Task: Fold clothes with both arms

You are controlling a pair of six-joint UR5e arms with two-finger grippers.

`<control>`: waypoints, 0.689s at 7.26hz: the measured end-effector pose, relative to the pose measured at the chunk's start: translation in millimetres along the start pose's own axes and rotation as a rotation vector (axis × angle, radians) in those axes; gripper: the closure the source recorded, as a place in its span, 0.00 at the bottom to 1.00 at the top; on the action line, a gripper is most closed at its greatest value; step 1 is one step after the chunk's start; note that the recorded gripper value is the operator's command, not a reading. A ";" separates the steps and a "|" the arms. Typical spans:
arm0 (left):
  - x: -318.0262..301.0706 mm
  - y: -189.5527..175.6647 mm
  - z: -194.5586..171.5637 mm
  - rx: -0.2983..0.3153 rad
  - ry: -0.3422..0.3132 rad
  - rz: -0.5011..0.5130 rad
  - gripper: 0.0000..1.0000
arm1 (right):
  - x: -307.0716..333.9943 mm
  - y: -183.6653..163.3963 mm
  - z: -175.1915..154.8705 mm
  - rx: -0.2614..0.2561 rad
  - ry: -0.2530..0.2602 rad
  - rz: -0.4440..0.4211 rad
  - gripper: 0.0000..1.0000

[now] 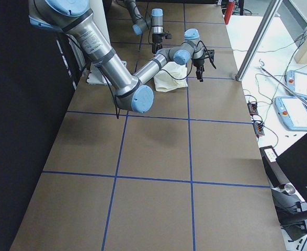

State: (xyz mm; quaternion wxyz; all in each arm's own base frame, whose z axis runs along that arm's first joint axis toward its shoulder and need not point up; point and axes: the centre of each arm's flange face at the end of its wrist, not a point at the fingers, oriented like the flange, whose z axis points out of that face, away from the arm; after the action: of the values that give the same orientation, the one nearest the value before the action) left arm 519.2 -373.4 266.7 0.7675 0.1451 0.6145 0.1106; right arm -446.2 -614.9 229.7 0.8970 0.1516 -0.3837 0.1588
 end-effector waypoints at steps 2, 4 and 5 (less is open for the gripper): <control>-10.7 8.2 12.2 -0.002 -0.031 -0.007 0.00 | 0.3 0.0 0.2 0.000 0.001 0.000 0.00; -28.6 17.8 13.9 -0.013 -0.057 -0.011 0.00 | 0.6 0.1 0.5 0.000 0.001 0.000 0.00; -32.8 20.3 14.0 -0.015 -0.063 -0.013 0.00 | 1.8 0.4 1.2 0.000 0.003 0.001 0.00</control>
State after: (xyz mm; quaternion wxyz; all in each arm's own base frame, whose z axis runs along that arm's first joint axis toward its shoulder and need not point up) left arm 525.8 -367.1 306.7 0.7882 0.1384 0.5903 0.1056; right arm -446.0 -614.7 231.9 0.8975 0.1511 -0.3826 0.1592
